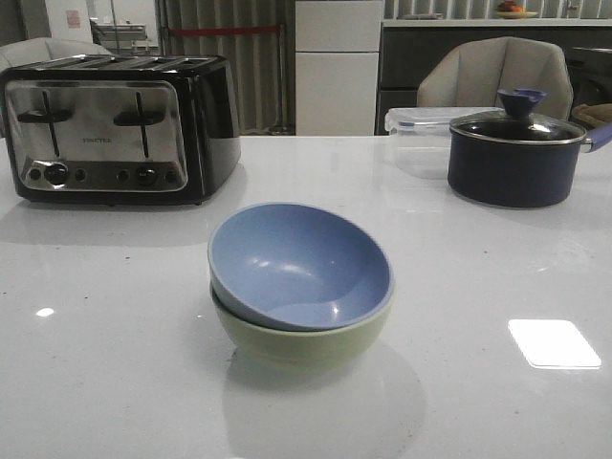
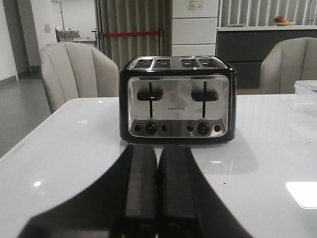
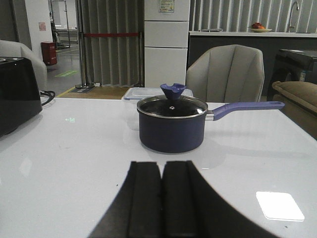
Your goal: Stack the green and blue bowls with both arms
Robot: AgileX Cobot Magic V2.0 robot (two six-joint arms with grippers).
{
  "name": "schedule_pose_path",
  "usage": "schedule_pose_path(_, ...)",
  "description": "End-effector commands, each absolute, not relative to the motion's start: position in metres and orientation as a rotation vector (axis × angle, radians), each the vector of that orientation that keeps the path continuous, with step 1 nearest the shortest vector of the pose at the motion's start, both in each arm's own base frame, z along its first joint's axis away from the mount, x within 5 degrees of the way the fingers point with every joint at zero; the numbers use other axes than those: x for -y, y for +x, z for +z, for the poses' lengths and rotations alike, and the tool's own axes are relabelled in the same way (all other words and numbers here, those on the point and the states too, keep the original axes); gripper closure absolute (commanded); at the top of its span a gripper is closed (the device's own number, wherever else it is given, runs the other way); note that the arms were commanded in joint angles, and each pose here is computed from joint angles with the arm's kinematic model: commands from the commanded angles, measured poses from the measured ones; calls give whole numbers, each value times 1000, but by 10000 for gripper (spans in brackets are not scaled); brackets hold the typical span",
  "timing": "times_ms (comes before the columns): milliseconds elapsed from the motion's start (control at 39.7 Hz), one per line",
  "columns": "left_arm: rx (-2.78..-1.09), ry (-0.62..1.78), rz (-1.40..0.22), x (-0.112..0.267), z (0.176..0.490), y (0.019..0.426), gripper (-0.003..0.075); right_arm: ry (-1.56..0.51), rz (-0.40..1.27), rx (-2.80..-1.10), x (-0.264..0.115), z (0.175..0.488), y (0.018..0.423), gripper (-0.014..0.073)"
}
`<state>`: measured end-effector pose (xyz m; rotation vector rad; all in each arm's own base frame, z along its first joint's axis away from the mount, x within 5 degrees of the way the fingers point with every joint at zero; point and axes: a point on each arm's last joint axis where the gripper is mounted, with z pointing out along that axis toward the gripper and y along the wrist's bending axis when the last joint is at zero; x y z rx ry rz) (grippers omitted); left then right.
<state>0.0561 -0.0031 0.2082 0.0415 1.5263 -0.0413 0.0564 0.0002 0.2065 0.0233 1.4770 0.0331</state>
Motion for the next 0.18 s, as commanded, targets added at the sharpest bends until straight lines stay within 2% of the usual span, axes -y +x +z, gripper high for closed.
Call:
schedule_pose_path(0, -1429, 19, -49, 2, 215, 54, 622, 22, 35, -1363, 0, 217, 53, 559)
schedule_pose_path(151, -1429, 19, -49, 2, 215, 54, 622, 22, 35, -1363, 0, 217, 53, 559)
